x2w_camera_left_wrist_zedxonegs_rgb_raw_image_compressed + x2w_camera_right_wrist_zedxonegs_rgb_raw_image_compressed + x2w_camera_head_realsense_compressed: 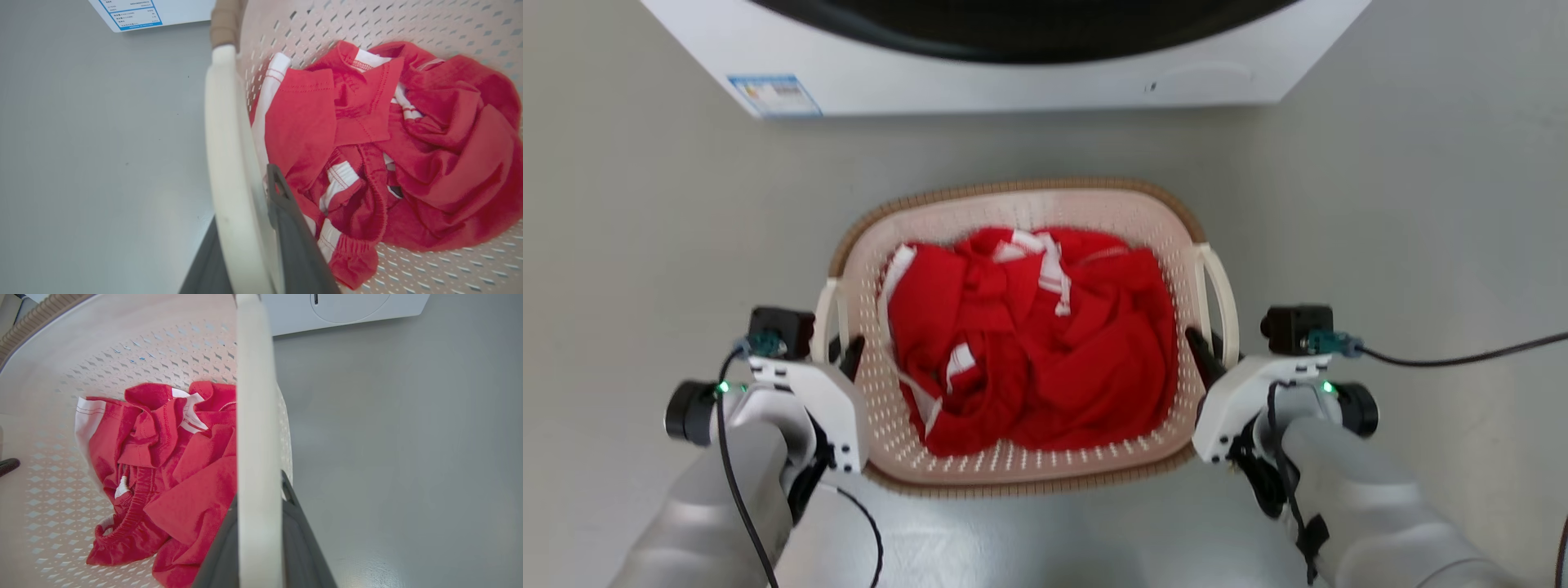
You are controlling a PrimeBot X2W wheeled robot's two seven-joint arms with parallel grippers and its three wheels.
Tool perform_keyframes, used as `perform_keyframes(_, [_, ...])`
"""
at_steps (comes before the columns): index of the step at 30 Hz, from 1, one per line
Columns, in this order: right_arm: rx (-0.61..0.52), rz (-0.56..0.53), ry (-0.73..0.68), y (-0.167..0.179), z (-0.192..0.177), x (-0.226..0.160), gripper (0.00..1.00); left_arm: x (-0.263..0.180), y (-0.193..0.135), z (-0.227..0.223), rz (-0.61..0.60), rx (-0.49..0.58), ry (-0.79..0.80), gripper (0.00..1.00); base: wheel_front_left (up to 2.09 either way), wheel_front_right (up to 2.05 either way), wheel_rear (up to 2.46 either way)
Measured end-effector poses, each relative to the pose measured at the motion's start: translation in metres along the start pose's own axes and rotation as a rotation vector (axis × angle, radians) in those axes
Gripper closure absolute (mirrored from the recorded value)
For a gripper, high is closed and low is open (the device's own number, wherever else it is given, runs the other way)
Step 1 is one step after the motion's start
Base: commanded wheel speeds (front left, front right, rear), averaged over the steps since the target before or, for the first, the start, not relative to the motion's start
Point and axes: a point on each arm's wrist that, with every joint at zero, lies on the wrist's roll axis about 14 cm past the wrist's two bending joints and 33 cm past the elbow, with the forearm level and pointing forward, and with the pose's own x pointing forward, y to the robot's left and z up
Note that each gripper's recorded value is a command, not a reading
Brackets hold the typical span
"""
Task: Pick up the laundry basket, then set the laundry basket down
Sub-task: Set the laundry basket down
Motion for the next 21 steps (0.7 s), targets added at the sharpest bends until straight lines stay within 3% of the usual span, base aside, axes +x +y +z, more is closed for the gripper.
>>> perform_keyframes(21, [0.015,-0.006,-0.032,-0.029,-0.009,0.091,1.00,0.073,0.044,-0.009,-0.013,-0.085,-0.049,1.00,0.00,0.00,0.00])
